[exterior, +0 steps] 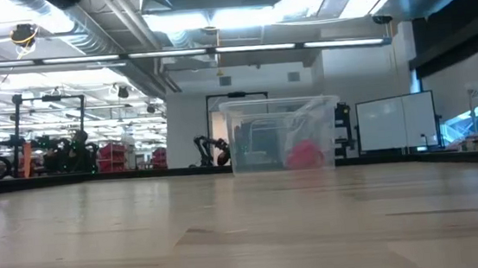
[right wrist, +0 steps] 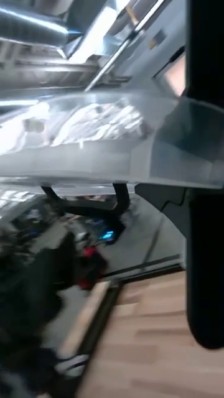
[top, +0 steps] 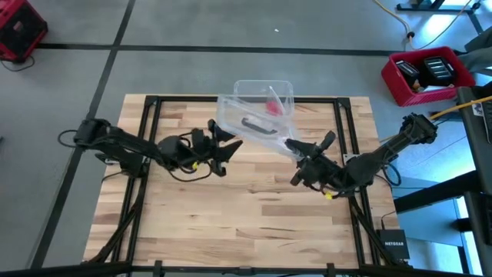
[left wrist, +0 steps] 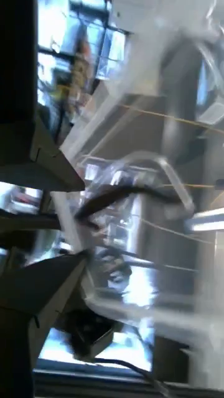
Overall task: Roll bandage
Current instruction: Close the transparent bin
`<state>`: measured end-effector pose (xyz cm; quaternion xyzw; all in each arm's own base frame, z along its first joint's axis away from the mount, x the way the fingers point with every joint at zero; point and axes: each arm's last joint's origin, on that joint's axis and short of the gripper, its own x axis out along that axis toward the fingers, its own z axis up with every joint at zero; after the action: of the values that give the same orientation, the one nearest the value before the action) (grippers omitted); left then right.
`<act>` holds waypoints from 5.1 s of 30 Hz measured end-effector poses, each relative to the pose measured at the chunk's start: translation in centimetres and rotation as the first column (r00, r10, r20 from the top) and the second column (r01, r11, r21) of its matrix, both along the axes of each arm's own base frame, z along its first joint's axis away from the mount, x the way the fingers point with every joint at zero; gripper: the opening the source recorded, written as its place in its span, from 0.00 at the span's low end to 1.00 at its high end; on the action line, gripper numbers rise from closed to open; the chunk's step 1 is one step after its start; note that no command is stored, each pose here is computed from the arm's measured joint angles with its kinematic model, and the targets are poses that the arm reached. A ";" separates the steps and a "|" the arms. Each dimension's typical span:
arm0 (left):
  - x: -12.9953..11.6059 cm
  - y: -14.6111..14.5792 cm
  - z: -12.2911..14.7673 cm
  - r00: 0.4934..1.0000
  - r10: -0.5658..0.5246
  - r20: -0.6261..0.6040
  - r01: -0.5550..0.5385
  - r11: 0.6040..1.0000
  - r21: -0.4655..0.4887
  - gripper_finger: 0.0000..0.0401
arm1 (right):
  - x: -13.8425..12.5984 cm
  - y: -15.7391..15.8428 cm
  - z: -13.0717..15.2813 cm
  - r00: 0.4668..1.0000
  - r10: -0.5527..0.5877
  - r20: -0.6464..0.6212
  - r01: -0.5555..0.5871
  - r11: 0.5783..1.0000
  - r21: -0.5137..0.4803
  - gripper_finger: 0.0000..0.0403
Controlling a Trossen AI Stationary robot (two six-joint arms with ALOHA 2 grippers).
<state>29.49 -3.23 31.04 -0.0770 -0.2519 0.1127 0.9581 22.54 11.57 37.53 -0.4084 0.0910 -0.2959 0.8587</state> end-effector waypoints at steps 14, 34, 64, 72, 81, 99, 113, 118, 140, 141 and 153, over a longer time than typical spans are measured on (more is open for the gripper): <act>3.2 1.6 0.5 0.989 -0.079 0.124 0.076 0.997 0.031 0.42 | 1.3 -0.6 -0.1 0.998 0.049 0.025 -0.048 0.998 -0.038 0.07; 3.2 1.2 1.1 0.983 -0.123 0.139 0.107 0.987 0.118 0.42 | 1.5 -0.4 -0.4 0.995 0.099 0.018 -0.099 0.995 -0.032 0.07; 2.8 1.5 2.6 0.995 -0.017 0.101 0.006 0.994 0.109 0.05 | -0.7 0.3 0.3 0.995 -0.029 0.092 0.017 0.991 0.136 0.27; 0.3 2.9 5.1 0.987 0.151 -0.059 -0.143 0.981 0.129 0.05 | -4.2 3.0 0.8 0.997 -0.020 0.080 0.004 0.981 0.196 0.37; -1.1 6.6 10.1 0.802 0.281 -0.527 -0.241 0.960 0.145 0.05 | -7.3 3.2 -1.5 0.981 0.173 0.089 -0.193 0.919 0.345 0.38; 0.3 17.4 13.1 0.302 0.308 -0.902 -0.260 0.937 0.233 0.05 | -7.1 -6.6 -10.0 0.961 -0.244 -0.133 0.277 0.798 0.535 0.38; 3.1 20.6 11.7 -0.021 0.262 -0.965 0.062 0.964 0.260 0.05 | -5.2 -11.5 -18.1 0.966 -0.109 -0.232 0.244 0.677 0.695 0.38; 3.5 21.9 11.5 -0.003 0.303 -0.953 0.064 0.951 0.302 0.05 | -5.4 -11.7 -19.8 0.977 -0.064 -0.204 0.196 0.649 0.735 0.38; 6.1 23.4 8.7 -0.017 0.279 -0.960 0.134 0.952 0.274 0.05 | -5.6 -17.0 -19.3 0.936 -0.347 -0.062 0.278 0.616 0.737 0.38; 6.1 23.3 8.6 -0.018 0.279 -0.960 0.135 0.952 0.274 0.05 | -5.7 -17.8 -19.0 0.937 -0.342 -0.070 0.279 0.615 0.737 0.38; 6.4 23.3 8.9 0.042 0.265 -0.963 0.152 0.951 0.269 0.05 | -7.1 -26.6 -19.2 0.968 -0.239 -0.080 0.235 0.745 0.624 0.38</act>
<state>35.93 20.09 39.90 0.1784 0.4642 0.1330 0.8574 15.43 -15.04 18.35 -0.0826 0.2333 -0.3562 0.9010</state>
